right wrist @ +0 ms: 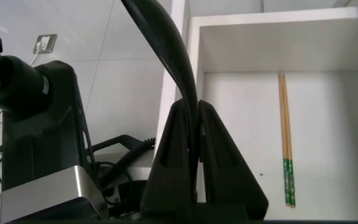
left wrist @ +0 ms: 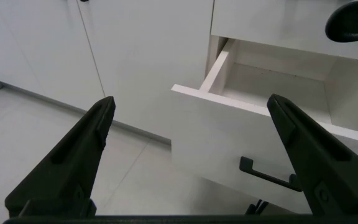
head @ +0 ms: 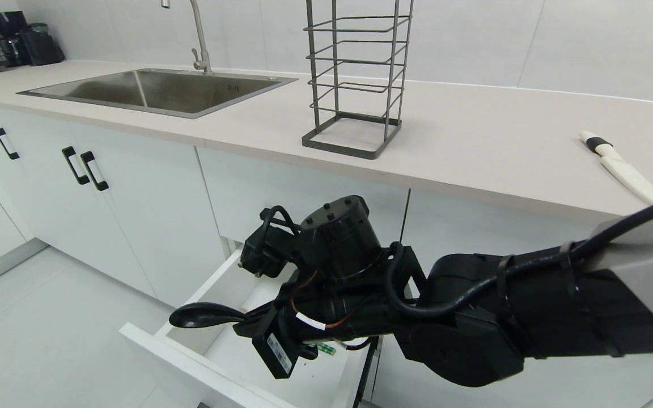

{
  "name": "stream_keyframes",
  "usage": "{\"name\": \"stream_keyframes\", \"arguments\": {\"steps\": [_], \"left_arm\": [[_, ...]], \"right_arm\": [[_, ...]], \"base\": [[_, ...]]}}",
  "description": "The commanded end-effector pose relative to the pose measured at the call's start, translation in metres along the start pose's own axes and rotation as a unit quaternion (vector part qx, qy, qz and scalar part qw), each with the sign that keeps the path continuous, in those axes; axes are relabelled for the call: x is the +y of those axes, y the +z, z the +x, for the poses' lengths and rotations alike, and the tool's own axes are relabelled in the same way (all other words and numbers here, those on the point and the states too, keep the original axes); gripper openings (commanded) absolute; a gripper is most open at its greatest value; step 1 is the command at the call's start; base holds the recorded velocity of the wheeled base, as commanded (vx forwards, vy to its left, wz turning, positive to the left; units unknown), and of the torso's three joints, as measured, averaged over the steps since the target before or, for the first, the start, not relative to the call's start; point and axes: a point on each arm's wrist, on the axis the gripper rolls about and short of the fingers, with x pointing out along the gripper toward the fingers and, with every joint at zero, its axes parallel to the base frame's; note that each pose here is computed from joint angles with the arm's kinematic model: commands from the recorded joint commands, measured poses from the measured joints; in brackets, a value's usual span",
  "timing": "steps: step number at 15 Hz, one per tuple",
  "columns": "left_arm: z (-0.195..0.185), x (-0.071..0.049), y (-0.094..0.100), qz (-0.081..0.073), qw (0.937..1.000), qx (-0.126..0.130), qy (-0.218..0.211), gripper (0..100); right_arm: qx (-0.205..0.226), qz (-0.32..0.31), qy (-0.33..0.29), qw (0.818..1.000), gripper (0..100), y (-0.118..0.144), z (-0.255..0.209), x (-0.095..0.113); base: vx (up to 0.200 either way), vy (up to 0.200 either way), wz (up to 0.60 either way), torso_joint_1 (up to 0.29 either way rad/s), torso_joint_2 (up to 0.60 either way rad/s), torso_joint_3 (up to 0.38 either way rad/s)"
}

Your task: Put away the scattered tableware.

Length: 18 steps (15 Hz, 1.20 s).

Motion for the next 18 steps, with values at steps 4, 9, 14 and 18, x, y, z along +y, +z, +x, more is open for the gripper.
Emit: {"name": "stream_keyframes", "arguments": {"steps": [4,9,14,18], "left_arm": [[0.000,0.000,0.000,0.000,1.0000,0.000,0.000,100],[0.000,0.000,0.000,0.000,1.0000,0.000,0.001,100],[0.000,0.000,0.000,0.000,1.0000,0.000,0.001,100],[0.000,0.000,0.000,0.000,1.0000,0.000,0.000,100]], "right_arm": [[0.003,-0.002,-0.001,1.000,0,-0.003,0.022,-0.008],[0.009,0.002,-0.002,1.000,0,-0.008,0.036,-0.015],[0.031,0.012,-0.012,0.999,0,-0.024,0.047,-0.031],[0.047,0.019,-0.022,0.998,0,-0.038,0.055,-0.046]], "base": [[0.000,0.000,0.00,0.000,0.00,0.000],[0.000,0.000,0.00,0.000,0.00,0.000],[0.000,0.000,0.00,0.000,0.00,0.000],[0.000,0.000,0.00,0.000,0.00,0.000]]}}
